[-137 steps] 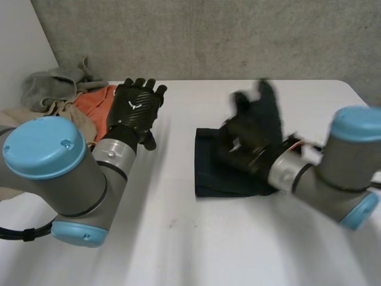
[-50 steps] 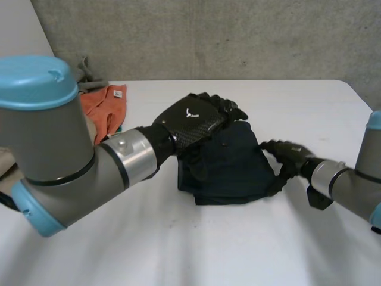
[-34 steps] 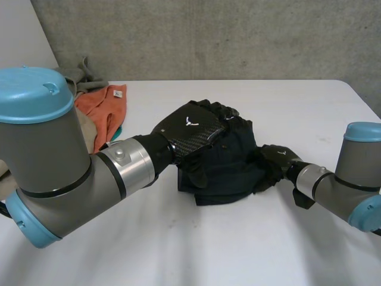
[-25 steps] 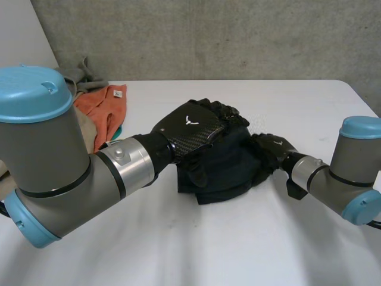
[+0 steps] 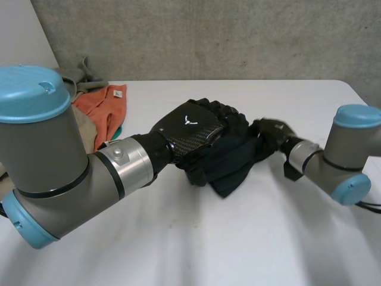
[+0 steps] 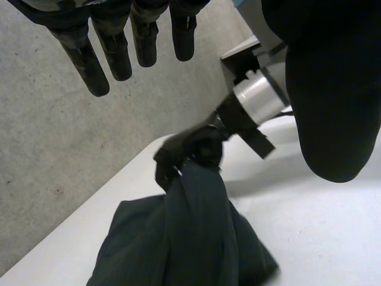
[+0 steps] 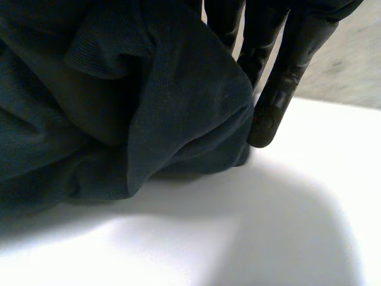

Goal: Fold the laundry.

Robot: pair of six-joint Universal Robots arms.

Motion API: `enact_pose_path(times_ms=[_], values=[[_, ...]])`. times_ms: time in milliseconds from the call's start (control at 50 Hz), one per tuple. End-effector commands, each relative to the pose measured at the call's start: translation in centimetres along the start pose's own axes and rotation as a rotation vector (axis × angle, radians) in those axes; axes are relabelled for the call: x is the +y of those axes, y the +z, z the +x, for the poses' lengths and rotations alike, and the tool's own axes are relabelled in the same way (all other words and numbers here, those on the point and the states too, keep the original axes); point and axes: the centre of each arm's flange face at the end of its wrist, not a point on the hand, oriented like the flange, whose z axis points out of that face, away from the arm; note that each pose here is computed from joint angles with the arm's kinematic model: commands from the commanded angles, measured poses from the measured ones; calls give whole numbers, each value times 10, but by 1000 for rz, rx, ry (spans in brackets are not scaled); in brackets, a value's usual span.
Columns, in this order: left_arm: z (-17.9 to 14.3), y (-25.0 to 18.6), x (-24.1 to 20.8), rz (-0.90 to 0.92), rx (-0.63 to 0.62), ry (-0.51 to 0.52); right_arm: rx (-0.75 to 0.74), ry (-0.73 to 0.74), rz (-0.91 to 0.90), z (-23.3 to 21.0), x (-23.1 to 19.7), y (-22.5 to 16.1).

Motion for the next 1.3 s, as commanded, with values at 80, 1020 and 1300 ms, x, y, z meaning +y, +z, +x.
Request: enact_pose_path(times_ms=[80, 1020, 1300], values=[[0, 1, -1, 9, -1, 5, 341, 40, 176, 114, -47, 20], [0, 2, 8, -11, 0, -7, 881, -540, 60, 305, -57, -31], [-1, -5, -5, 18, -16, 10, 822, -673, -28, 257, -113, -58]])
